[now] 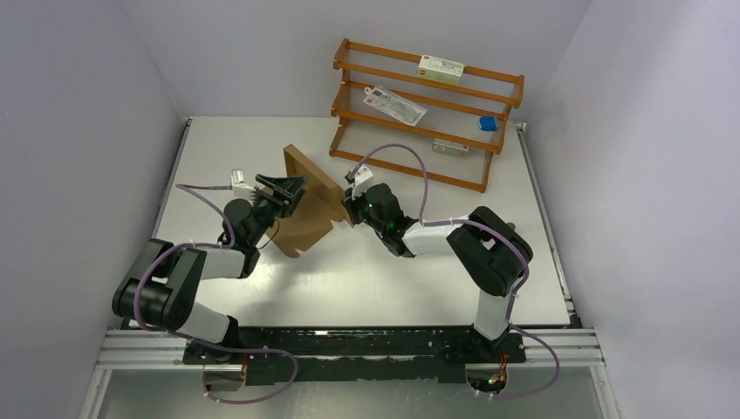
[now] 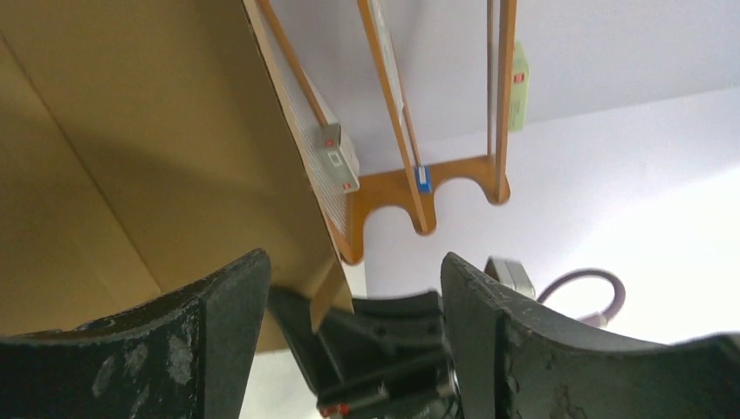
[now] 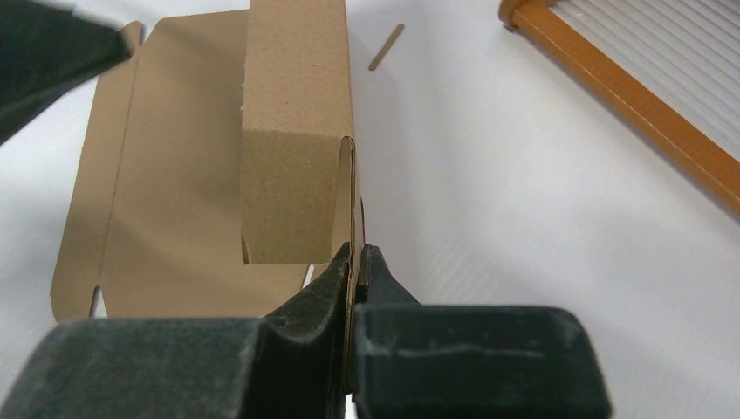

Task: Fold the paper box

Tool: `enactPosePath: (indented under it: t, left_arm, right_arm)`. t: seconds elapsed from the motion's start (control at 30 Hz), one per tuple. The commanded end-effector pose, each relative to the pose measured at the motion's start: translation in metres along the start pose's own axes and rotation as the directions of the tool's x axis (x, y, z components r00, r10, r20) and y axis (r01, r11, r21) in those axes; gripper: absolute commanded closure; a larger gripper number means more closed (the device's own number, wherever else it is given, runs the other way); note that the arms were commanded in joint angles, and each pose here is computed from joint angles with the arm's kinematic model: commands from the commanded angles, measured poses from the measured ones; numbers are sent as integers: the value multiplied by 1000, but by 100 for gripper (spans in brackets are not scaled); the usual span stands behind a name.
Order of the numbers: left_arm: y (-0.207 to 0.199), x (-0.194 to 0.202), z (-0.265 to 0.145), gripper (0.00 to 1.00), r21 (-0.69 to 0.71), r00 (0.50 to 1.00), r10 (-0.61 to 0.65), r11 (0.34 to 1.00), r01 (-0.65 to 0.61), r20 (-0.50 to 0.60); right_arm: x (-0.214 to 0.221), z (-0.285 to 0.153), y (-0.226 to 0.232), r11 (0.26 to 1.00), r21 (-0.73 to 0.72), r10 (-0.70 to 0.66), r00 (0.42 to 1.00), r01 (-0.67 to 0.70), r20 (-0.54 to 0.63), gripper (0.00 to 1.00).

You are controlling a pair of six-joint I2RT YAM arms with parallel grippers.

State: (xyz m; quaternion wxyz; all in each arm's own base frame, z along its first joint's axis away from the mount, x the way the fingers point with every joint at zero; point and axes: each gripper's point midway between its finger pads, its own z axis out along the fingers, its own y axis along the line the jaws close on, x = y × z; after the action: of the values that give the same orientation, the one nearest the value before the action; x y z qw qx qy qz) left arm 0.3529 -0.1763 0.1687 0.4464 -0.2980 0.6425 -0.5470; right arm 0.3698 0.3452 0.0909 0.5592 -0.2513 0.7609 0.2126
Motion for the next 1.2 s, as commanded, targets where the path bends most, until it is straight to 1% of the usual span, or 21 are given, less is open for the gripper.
enactPosePath:
  t: [0.0, 0.17, 0.27, 0.33, 0.37, 0.53, 0.63, 0.67, 0.77, 0.83, 0.93, 1.07, 1.17]
  left_arm:
    - [1, -20, 12, 24, 17, 1000, 18, 1000, -18, 16]
    - [14, -34, 30, 28, -2, 1000, -2, 1000, 2, 11]
    - [18, -40, 39, 33, 11, 1000, -31, 999, 31, 2]
    - [20, -41, 44, 39, 15, 999, -45, 999, 45, -4]
    - [20, -40, 45, 43, 21, 999, -53, 998, 53, -8]
    - [19, -40, 38, 75, 34, 998, -62, 998, 62, 5]
    - [17, -38, 34, 93, 47, 997, -71, 996, 71, 5]
    - [17, -37, 31, 94, 49, 997, -83, 995, 82, 4]
    - [15, -36, 22, 95, 72, 994, -112, 991, 111, 13]
    - [15, -32, 16, 95, 76, 992, -129, 989, 127, 14]
    - [10, -26, 8, 95, 96, 989, -149, 985, 147, 17]
    - [-1, -11, 0, 95, 127, 987, -158, 979, 158, -7]
    - [-8, -6, -5, 95, 142, 986, -165, 976, 163, -2]
  right_arm:
    - [8, -6, 18, 989, -122, -86, 996, 85, 2, 100]
    - [9, -6, 28, 976, -186, -112, 994, 110, 1, 100]
    - [10, -4, 30, 973, -202, -117, 993, 114, -4, 100]
    - [11, -4, 32, 970, -212, -119, 993, 116, -5, 100]
    - [11, -4, 32, 970, -211, -122, 993, 118, -7, 100]
    - [11, -3, 27, 975, -187, -125, 992, 121, -12, 100]
    - [10, 0, 23, 981, -161, -114, 993, 110, -18, 100]
    - [9, 1, 21, 984, -146, -109, 994, 105, -22, 100]
    - [8, 3, 14, 993, -95, -78, 996, 74, -38, 100]
    - [5, 4, 6, 1000, -26, -19, 999, 18, -41, 100]
    - [-1, 4, -2, 998, 39, 52, 998, -51, -32, 100]
    - [-6, 6, -7, 989, 88, 125, 992, -122, -25, 100]
    - [-9, 8, -9, 982, 110, 155, 988, -152, -21, 100]
